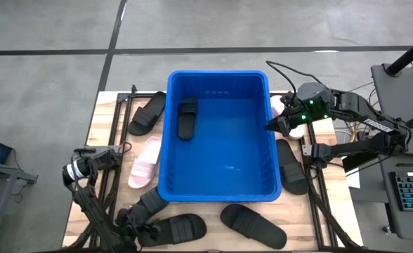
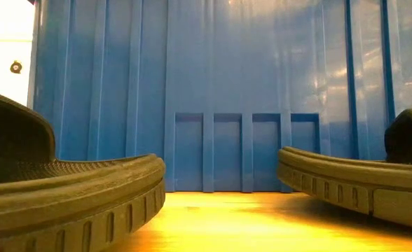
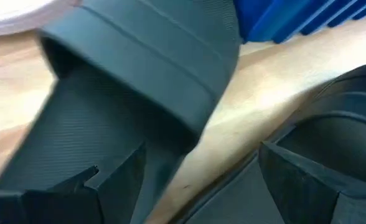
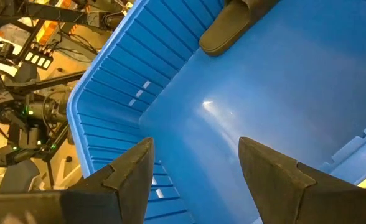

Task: Pick and place slides into bin
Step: Put the black slide into the blue bin

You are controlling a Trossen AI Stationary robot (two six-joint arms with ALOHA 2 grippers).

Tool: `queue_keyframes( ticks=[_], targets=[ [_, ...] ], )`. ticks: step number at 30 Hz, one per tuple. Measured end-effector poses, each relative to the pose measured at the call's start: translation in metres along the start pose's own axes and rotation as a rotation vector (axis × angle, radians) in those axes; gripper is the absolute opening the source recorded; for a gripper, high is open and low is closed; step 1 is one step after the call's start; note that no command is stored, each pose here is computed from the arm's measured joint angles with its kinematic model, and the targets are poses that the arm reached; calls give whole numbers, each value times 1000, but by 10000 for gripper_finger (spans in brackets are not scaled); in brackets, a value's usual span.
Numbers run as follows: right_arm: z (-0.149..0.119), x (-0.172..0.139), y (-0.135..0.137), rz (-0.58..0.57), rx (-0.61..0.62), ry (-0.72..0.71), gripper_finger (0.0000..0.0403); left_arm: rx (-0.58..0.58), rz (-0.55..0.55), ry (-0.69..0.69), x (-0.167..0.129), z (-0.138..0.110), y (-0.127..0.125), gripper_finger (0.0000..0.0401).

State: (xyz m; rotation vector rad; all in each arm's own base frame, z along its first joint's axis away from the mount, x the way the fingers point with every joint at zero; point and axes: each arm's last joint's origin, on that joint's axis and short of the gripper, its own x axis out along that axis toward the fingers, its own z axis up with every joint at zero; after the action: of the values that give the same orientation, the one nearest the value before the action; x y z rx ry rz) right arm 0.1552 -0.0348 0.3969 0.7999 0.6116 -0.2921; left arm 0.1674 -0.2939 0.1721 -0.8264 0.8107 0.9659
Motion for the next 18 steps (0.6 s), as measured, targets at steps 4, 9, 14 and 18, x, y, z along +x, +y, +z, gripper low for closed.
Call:
queue_keyframes(
  ticks=[4,9,14,18],
  targets=[
    [1,0,0,5,-1,-7,224,-19,-44,-19,5,1,-7,293],
    [1,0,0,5,-1,-7,224,-42,-61,-48,10,8,-15,293],
    [1,0,1,5,-1,-7,224,-46,-39,-77,20,14,-14,293],
    [1,0,0,5,-1,-7,224,-43,-28,-94,26,16,-12,293]
  ],
)
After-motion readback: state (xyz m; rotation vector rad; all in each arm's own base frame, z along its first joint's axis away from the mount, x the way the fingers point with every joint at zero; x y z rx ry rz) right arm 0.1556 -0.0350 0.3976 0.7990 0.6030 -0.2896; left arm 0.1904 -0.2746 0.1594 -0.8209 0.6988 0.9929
